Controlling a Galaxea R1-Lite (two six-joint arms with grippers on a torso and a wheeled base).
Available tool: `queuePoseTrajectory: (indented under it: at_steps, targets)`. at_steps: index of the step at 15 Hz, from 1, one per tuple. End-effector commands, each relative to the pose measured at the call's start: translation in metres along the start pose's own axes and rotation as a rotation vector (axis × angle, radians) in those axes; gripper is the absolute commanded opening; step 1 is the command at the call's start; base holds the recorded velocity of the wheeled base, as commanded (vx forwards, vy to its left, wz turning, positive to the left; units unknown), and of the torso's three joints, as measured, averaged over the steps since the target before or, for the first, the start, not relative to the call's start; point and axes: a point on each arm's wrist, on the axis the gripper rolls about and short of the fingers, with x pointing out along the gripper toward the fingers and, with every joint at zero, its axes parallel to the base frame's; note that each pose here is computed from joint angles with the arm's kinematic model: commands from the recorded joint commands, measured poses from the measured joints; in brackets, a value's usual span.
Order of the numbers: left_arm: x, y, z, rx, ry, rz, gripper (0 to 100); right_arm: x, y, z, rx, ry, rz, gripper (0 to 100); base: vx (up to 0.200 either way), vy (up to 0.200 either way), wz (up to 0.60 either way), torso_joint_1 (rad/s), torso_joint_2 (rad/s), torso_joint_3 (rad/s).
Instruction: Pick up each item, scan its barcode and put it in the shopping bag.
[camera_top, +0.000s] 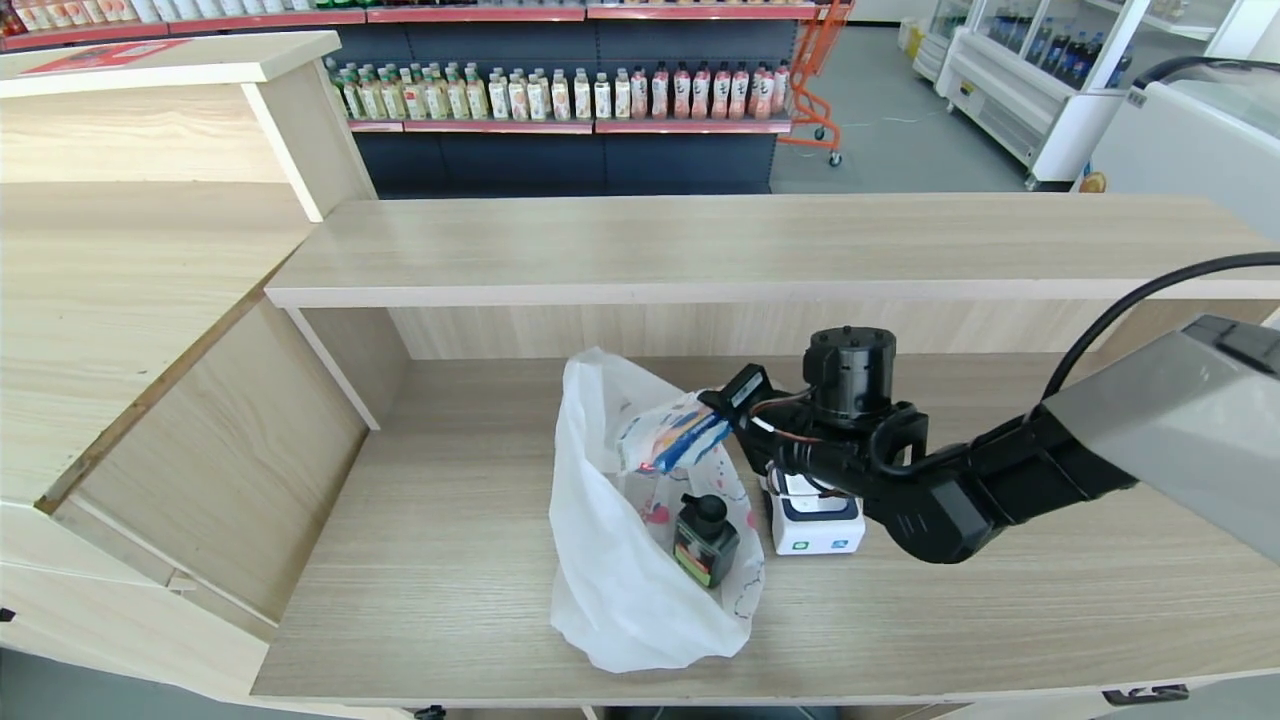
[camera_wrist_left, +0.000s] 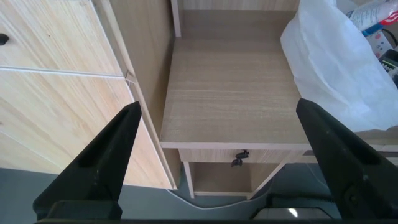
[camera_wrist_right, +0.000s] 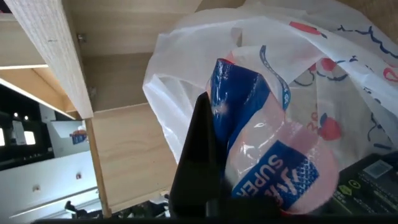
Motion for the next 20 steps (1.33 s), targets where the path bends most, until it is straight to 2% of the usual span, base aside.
queuePoseTrajectory:
  at_steps: [1,5,8,10,13,14,16,17,18,19,20]
  targets:
    - [0.0,0.0,0.0,0.0,0.0,0.0,100,0.006,-0.007,-0.006,-0.004,0.013,-0.009,100,0.0,0.0,0.0,0.0,0.0,0.0]
    - [0.0,0.0,0.0,0.0,0.0,0.0,100,0.007,-0.003,-0.004,-0.009,0.033,0.042,100,0.0,0.0,0.0,0.0,0.0,0.0]
    - [0.0,0.0,0.0,0.0,0.0,0.001,100,0.0,0.004,0.003,-0.01,0.016,0.063,100,0.0,0.0,0.0,0.0,0.0,0.0]
    - [0.0,0.0,0.0,0.0,0.0,0.001,100,-0.028,0.017,0.014,-0.052,0.025,0.092,100,0.0,0.0,0.0,0.0,0.0,0.0]
    - [0.0,0.0,0.0,0.0,0.0,0.001,100,-0.108,0.041,0.024,-0.218,0.078,0.187,100,0.0,0.0,0.0,0.0,0.0,0.0]
    - [0.0,0.0,0.0,0.0,0.0,0.001,100,-0.148,0.046,0.02,-0.331,0.11,0.241,100,0.0,0.0,0.0,0.0,0.0,0.0]
    - [0.0,0.0,0.0,0.0,0.0,0.001,100,-0.198,0.037,0.012,-0.656,0.079,0.253,100,0.0,0.0,0.0,0.0,0.0,0.0]
    - [0.0,0.0,0.0,0.0,0.0,0.001,100,-0.227,0.018,0.011,-0.963,0.042,0.188,100,0.0,0.0,0.0,0.0,0.0,0.0]
    - [0.0,0.0,0.0,0.0,0.0,0.001,100,-0.25,-0.002,0.012,-1.156,0.013,0.083,100,0.0,0.0,0.0,0.0,0.0,0.0]
    - [0.0,0.0,0.0,0.0,0.0,0.0,100,-0.257,-0.007,0.011,-1.199,0.004,0.058,100,0.0,0.0,0.0,0.0,0.0,0.0]
    - [0.0,0.0,0.0,0.0,0.0,0.001,100,-0.301,-0.029,-0.007,-1.232,-0.034,-0.08,100,0.0,0.0,0.0,0.0,0.0,0.0]
